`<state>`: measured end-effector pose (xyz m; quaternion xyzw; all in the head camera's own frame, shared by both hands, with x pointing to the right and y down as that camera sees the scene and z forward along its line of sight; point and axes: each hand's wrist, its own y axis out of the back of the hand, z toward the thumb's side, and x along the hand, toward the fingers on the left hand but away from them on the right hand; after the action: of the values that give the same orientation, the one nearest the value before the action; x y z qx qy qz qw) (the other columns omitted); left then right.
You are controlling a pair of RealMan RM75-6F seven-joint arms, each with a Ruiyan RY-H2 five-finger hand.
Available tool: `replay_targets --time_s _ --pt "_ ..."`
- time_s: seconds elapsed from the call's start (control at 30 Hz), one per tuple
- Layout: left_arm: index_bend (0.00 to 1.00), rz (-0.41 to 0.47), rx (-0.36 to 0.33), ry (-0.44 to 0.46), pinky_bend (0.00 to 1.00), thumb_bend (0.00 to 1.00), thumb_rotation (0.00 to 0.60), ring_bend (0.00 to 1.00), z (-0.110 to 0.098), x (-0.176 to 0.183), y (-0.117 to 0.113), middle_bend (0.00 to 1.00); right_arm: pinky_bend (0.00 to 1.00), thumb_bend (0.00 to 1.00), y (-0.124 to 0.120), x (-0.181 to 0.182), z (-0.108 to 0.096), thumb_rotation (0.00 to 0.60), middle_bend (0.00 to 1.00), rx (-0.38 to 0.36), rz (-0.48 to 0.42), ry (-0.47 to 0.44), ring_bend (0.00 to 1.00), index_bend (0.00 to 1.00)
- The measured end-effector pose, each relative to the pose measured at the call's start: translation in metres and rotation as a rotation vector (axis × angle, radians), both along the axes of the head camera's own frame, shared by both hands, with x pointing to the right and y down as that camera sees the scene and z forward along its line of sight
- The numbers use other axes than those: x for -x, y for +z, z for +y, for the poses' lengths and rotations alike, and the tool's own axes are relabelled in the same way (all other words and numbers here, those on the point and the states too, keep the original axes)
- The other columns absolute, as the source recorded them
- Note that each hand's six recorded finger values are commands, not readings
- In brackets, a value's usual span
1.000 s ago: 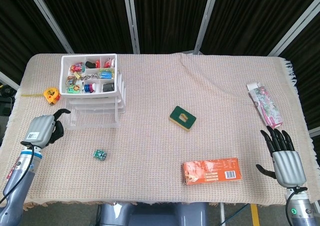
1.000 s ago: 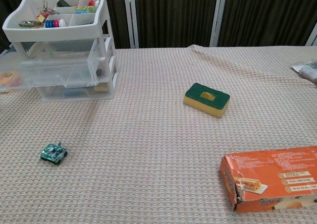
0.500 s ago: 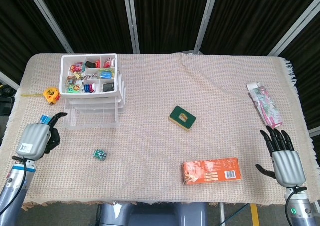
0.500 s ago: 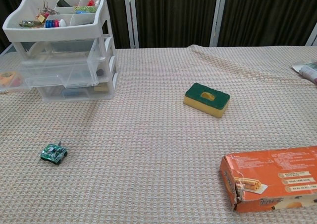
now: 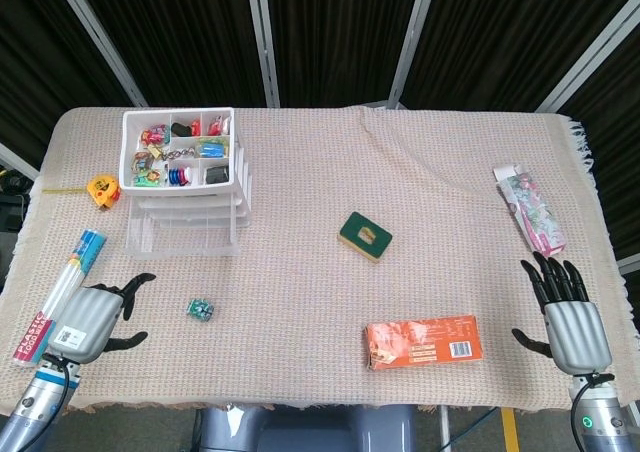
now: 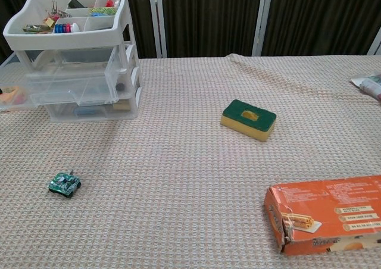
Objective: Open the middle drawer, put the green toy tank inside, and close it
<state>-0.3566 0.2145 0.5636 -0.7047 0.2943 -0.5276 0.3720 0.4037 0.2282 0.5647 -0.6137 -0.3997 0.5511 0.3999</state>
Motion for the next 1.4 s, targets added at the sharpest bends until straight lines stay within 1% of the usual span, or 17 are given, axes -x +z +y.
replay_targets --time_s 0.13,0.2,0.3,0.5,0.67,0.73,0.8,0.87,1.1,1.27,1.4 --pt "0.27 -0.031 0.018 0.034 0.7 0.05 0.6 0.85 0.005 -0.007 0.011 0.9 0.0 0.01 0.0 0.0 0.0 0.6 0.0 -0.002 -0.001 -0.001 0.0 0.08" --pt "0.3 -0.052 0.034 0.052 0.75 0.07 0.6 0.9 0.007 -0.011 0.02 0.96 0.0 0.01 0.0 0.0 0.0 0.6 0.0 -0.002 -0.001 -0.001 0.0 0.08" --pt "0.32 -0.086 0.055 0.071 0.78 0.09 0.6 0.94 0.009 -0.016 0.036 1.0 0.0 0.0 0.0 0.0 0.0 0.6 0.0 -0.002 -0.001 -0.001 0.0 0.08" --pt "0.33 -0.129 0.117 0.083 0.8 0.12 0.6 0.96 0.007 -0.025 0.067 1.0 0.0 0.01 0.0 0.0 0.0 0.6 0.0 -0.001 -0.001 0.0 0.0 0.08" --pt "0.33 -0.16 0.136 0.104 0.81 0.13 0.6 0.97 0.002 -0.038 0.086 1.0 0.0 0.01 0.0 0.0 0.0 0.6 0.0 0.0 -0.001 0.0 0.0 0.08" --pt "0.33 -0.162 0.146 0.102 0.81 0.16 0.6 0.98 0.001 -0.042 0.091 1.0 0.0 0.01 0.0 0.0 0.0 0.6 0.0 -0.001 -0.002 0.0 0.0 0.08" --pt "0.33 -0.167 0.156 0.1 0.81 0.23 0.6 0.98 0.0 -0.046 0.098 1.0 0.0 0.01 0.0 0.0 0.0 0.6 0.0 0.0 -0.002 0.0 0.0 0.08" --pt "0.32 -0.174 0.166 0.102 0.81 0.25 0.6 0.98 0.0 -0.05 0.103 1.0 0.0 0.01 0.0 0.0 0.0 0.6 0.0 0.0 -0.003 0.001 0.0 0.08" --pt "0.32 -0.177 0.21 0.099 0.81 0.25 0.6 0.97 -0.001 -0.061 0.116 1.0 0.0 0.01 -0.001 -0.001 0.0 0.6 0.0 -0.001 -0.005 0.001 0.0 0.08" --pt "0.31 -0.187 0.226 0.109 0.81 0.25 0.6 0.98 -0.002 -0.068 0.121 1.0 0.0 0.01 -0.001 0.0 0.0 0.6 0.0 -0.002 -0.006 -0.001 0.0 0.08" --pt "0.34 -0.197 0.232 0.119 0.81 0.25 0.6 0.98 -0.003 -0.075 0.125 1.0 0.0 0.01 -0.001 0.0 0.0 0.6 0.0 -0.003 -0.007 -0.002 0.0 0.08"
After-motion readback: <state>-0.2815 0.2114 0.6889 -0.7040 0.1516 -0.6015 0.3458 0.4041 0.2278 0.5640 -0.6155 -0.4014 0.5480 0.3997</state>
